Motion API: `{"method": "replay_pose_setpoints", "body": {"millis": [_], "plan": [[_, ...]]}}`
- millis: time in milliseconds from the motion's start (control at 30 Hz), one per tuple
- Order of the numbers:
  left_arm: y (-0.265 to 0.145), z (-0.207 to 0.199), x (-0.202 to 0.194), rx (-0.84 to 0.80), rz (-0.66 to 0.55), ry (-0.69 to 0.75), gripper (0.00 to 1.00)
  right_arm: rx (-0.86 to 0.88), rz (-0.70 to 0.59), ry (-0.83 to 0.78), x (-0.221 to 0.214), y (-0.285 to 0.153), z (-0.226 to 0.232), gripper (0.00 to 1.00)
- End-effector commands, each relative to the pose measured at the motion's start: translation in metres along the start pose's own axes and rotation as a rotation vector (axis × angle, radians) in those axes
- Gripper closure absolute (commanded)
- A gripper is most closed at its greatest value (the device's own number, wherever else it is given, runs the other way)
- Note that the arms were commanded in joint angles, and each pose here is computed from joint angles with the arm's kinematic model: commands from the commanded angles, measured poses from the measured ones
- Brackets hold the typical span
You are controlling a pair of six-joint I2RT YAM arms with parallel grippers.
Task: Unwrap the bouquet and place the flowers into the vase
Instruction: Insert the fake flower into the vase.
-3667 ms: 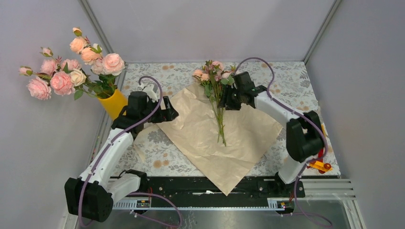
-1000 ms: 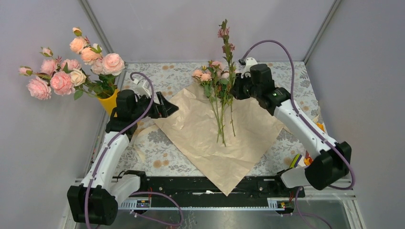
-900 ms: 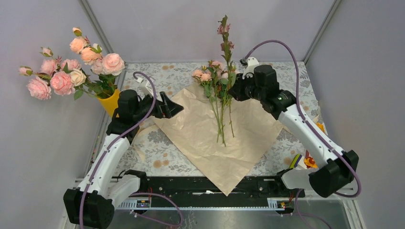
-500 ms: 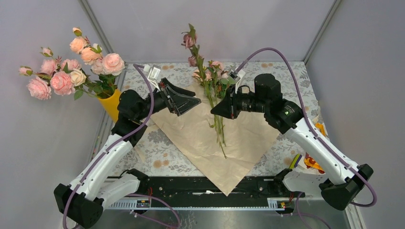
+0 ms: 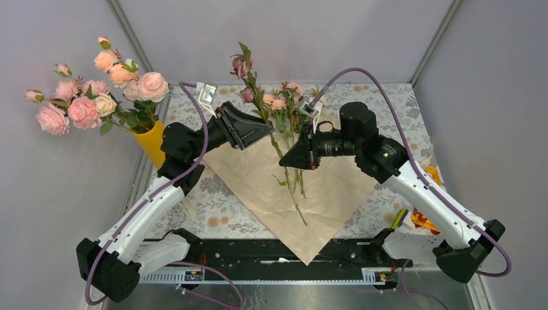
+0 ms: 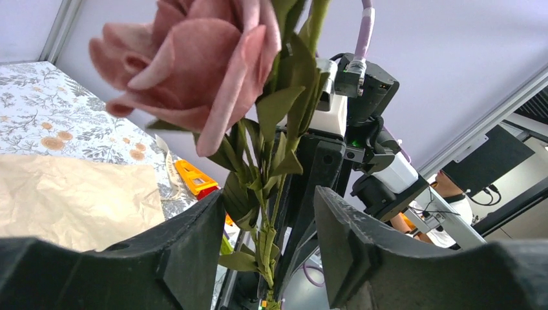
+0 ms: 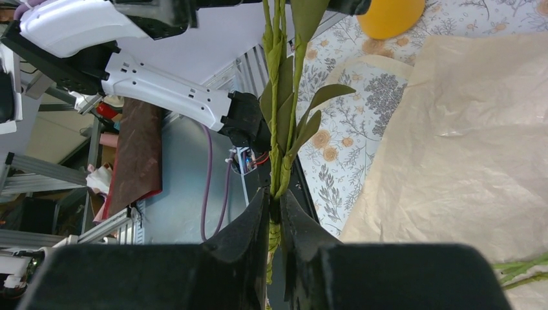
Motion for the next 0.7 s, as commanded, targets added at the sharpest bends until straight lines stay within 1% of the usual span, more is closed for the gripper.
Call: {"method": "replay_pose_setpoints", "body": {"millis": [0,100,233,500,633,667], "plan": [[0.0021,-0.0139,0.0073,-0.061,-0.036,0.033,0.47,0.056,-0.034,-0.036,0.0163,-0.0044,0.0164,1.00],[0.0032,-0.0087,0.0064,-0.053,-0.038,0.018,0.51,0.077,-0.035,-0.038,0.0182,-0.0051,0.0206,1.00],[0.0040,-0.0127,0.0085,-0.080,-0.049,0.012,0.59,0.081,-0.027,-0.034,0.0183,-0.0046,0.0206,1.00],[0.0027,-0.0107,0.0075,-0.069,-0.052,0.014,0.82,0.074,-0.020,-0.029,0.0167,-0.0024,0.0178,1.00],[0.0025,-0.0078,0.0066,-0.054,-0.048,0.023,0.96,0.054,-0.025,-0.025,0.0189,-0.0025,0.0158,1.00],[0.0022,-0.0071,0.0062,-0.047,-0.043,0.033,1.00,0.045,-0.027,-0.025,0.0199,-0.0030,0.0154,0.97]]}}
Point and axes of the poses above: each gripper's point midway between its finger pads, its own y axis out along the fingers, its own z axis along the line the jaws close on, x = y × z, the point moved 3 cm from there along -y, back along the fingers, and after that the axes turned 11 degrees about -y, right-handed, at the moved point
